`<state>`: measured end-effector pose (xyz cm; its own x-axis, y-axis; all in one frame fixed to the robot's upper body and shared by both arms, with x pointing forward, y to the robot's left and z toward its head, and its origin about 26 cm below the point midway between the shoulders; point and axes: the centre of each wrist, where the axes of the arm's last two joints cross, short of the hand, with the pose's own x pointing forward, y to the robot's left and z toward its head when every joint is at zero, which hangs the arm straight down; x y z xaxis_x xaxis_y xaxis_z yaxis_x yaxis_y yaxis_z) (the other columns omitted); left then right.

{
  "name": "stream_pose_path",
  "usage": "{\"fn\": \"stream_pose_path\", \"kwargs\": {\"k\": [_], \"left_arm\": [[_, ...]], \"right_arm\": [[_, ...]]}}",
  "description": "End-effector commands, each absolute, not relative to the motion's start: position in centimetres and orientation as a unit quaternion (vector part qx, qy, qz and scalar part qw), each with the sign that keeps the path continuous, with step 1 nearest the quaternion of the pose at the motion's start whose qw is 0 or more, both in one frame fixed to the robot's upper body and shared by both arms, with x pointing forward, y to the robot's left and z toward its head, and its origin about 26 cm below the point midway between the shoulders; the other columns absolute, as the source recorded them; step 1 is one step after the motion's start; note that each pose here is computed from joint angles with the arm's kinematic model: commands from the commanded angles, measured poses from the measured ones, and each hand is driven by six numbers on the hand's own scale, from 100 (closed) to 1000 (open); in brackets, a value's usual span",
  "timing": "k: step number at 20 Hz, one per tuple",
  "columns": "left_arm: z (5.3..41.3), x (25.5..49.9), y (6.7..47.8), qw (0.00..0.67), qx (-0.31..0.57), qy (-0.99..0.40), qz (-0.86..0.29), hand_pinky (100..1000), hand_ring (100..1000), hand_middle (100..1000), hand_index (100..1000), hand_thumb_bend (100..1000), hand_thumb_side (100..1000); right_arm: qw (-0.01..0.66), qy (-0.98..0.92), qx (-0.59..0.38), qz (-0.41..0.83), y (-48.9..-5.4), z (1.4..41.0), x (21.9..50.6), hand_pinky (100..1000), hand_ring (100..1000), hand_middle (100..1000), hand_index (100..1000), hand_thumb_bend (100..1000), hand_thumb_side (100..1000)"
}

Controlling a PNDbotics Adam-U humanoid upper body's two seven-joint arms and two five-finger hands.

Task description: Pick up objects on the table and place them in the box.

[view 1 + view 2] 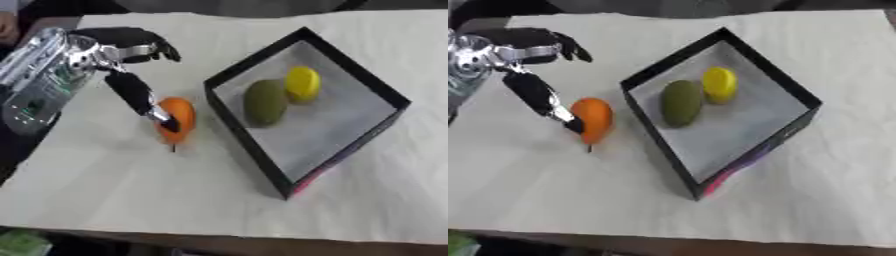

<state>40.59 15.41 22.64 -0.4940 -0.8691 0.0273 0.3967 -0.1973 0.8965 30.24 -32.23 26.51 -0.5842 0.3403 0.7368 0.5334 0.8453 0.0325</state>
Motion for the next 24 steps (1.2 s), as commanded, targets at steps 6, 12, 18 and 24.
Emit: {"fn": "stream_pose_path", "kwargs": {"k": [6,12,18,24], "left_arm": [[18.1,43.7,14.8,0.447,0.26,-0.408,-0.752,846,873,843,895,847,485],[18.2,43.6,14.9,0.43,0.294,-0.442,-0.73,690,712,661,779,240,212],[26.6,38.9,13.1,0.351,0.296,-0.521,-0.72,633,638,585,703,145,100],[35.0,33.1,11.6,0.266,0.332,-0.638,-0.641,630,627,572,688,174,100]], "right_arm": [[0.375,-0.886,-0.244,-0.122,-31.9,27.0,30.2,842,804,768,880,363,277],[0.38,-0.883,-0.247,-0.122,-32.0,26.8,30.2,842,804,769,880,364,278],[0.381,-0.883,-0.249,-0.12,-32.1,26.8,30.2,842,805,769,880,362,277],[0.369,-0.887,-0.249,-0.123,-32.2,27.4,30.0,842,805,770,879,363,264]]}}
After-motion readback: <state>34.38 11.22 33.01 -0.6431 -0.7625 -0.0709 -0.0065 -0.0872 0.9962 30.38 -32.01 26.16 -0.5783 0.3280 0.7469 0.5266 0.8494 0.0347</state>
